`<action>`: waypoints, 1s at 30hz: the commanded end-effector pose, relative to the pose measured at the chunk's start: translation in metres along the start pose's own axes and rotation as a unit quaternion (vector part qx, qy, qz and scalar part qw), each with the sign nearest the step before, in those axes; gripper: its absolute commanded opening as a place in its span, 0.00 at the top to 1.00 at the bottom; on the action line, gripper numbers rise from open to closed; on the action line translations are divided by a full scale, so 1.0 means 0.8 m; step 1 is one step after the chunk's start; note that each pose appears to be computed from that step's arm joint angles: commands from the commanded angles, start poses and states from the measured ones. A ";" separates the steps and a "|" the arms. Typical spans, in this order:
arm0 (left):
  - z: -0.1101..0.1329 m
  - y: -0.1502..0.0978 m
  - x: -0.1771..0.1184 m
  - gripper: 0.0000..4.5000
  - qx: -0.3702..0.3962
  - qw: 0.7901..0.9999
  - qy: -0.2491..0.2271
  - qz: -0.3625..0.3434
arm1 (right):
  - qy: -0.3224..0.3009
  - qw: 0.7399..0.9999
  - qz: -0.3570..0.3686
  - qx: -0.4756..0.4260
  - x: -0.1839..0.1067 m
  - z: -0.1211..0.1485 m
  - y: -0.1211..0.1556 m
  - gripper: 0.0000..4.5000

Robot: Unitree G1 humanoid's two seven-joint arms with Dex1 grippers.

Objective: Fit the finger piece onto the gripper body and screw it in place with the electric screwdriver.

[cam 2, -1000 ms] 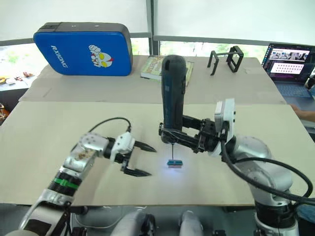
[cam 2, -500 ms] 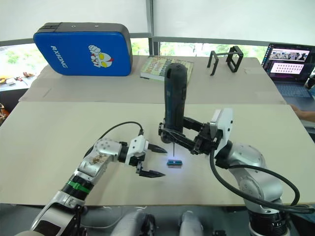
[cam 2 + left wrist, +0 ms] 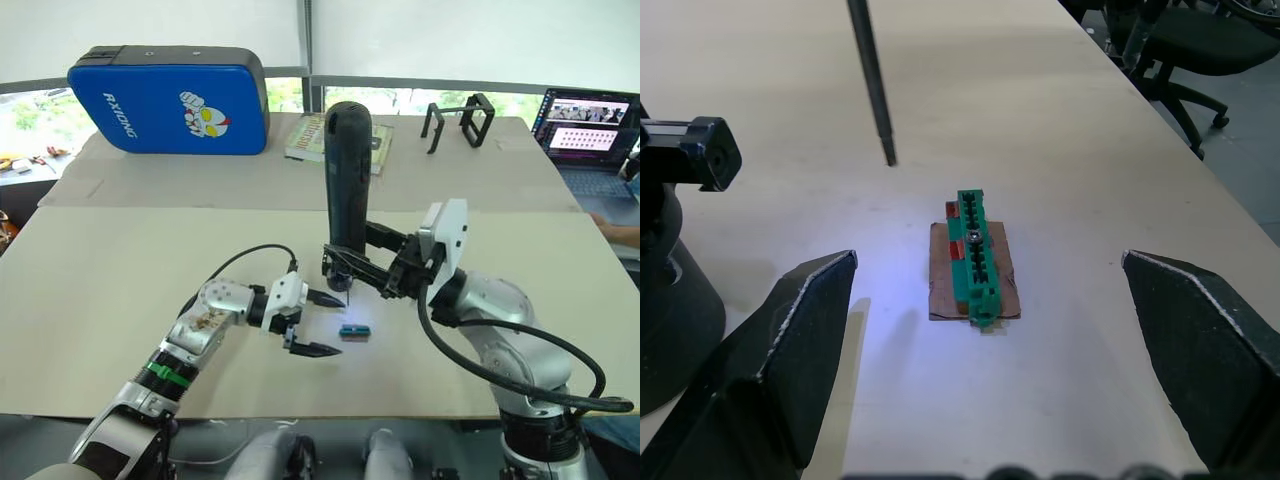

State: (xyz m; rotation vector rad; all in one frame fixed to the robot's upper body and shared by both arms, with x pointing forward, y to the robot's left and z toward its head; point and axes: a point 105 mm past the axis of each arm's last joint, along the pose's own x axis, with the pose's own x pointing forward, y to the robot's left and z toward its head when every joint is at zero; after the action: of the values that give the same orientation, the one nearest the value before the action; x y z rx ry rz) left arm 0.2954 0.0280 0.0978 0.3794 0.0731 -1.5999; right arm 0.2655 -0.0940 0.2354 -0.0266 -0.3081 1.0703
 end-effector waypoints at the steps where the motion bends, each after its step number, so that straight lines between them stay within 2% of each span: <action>1: 0.010 0.002 0.003 0.00 0.023 1.000 -0.005 -0.002 | -0.026 0.999 0.021 -0.024 0.002 0.026 0.026 0.59; 30: 0.014 0.007 0.005 0.00 0.030 1.000 -0.007 -0.001 | -0.007 1.000 0.008 -0.017 -0.017 -0.004 0.021 0.59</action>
State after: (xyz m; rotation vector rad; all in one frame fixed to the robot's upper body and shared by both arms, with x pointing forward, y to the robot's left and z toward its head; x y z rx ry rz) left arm 0.2985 0.0240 0.1023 0.3945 0.0498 -1.6003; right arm 0.2538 -0.0989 0.2117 -0.0378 -0.2443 1.0635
